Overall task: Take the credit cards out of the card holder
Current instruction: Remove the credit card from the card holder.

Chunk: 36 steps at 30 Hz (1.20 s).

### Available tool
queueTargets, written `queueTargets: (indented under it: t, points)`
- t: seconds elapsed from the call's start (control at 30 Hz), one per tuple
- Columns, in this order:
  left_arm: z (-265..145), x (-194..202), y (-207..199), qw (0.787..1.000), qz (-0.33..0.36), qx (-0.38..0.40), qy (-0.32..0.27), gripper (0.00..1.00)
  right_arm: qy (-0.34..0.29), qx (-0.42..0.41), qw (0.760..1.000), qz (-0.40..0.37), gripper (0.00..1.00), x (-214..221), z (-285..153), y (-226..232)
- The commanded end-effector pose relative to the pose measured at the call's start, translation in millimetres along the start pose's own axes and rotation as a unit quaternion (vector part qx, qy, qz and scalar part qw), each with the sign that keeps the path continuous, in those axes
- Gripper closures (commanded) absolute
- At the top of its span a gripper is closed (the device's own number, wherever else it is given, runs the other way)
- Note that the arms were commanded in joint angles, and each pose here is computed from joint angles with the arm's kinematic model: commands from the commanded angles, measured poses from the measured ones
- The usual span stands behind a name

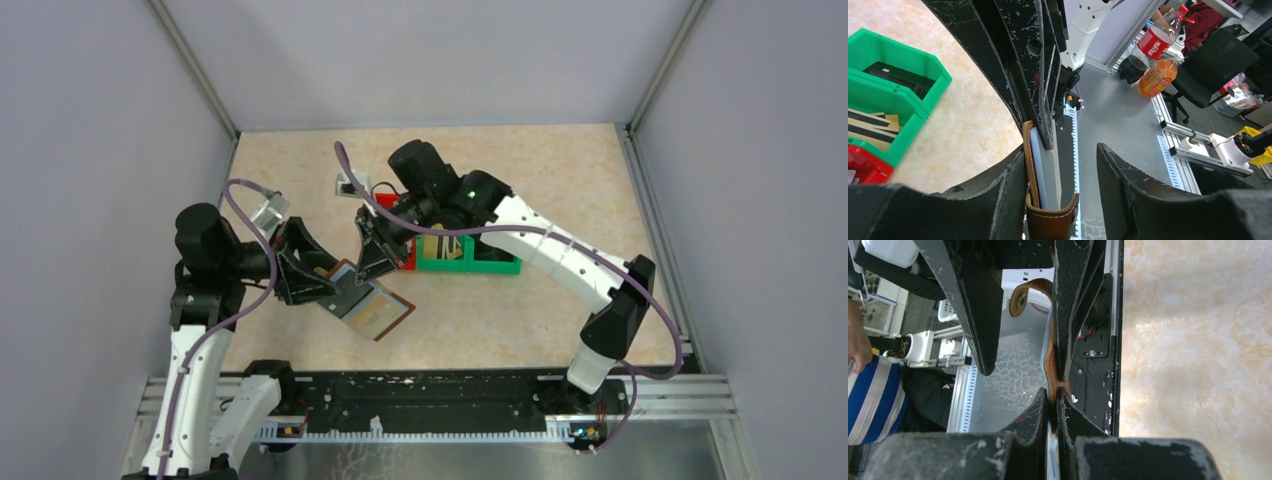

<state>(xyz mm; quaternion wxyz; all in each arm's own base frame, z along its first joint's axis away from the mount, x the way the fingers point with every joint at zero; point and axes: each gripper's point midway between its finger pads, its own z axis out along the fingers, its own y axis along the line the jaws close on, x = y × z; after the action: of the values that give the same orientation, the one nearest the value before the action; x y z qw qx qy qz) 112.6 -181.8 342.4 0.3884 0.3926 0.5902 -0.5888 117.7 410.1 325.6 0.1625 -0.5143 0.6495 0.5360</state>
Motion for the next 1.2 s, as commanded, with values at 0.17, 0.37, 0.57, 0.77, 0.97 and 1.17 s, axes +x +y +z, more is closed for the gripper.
queueTargets:
  t: [0.17, 0.37, 0.57, 0.77, 0.97, 1.17]
  points:
    - [-1, 13, -9, 1.000, 0.009, 0.027, 0.008, 0.55, -0.006, -0.010, 0.998, -0.054, 1.00, -22, -13, 23]
    - [-1, 15, -10, 1.000, 0.008, 0.029, 0.008, 0.61, -0.003, 0.000, 0.997, -0.073, 1.00, -22, -18, 24]
    - [-1, 12, -15, 0.999, 0.009, 0.035, 0.009, 0.72, 0.007, 0.002, 0.997, -0.076, 1.00, -18, -20, 24]
    - [-2, 11, -17, 0.999, 0.002, 0.043, 0.011, 0.86, 0.010, 0.003, 0.997, -0.081, 1.00, -16, -20, 22]
    - [-2, 8, -21, 0.999, -0.014, 0.051, 0.014, 0.84, 0.000, 0.002, 0.996, -0.092, 1.00, -20, -21, 23]
    - [-2, 7, -19, 0.999, -0.019, 0.045, 0.013, 0.93, -0.021, 0.025, 0.996, -0.088, 0.79, -30, -25, 15]
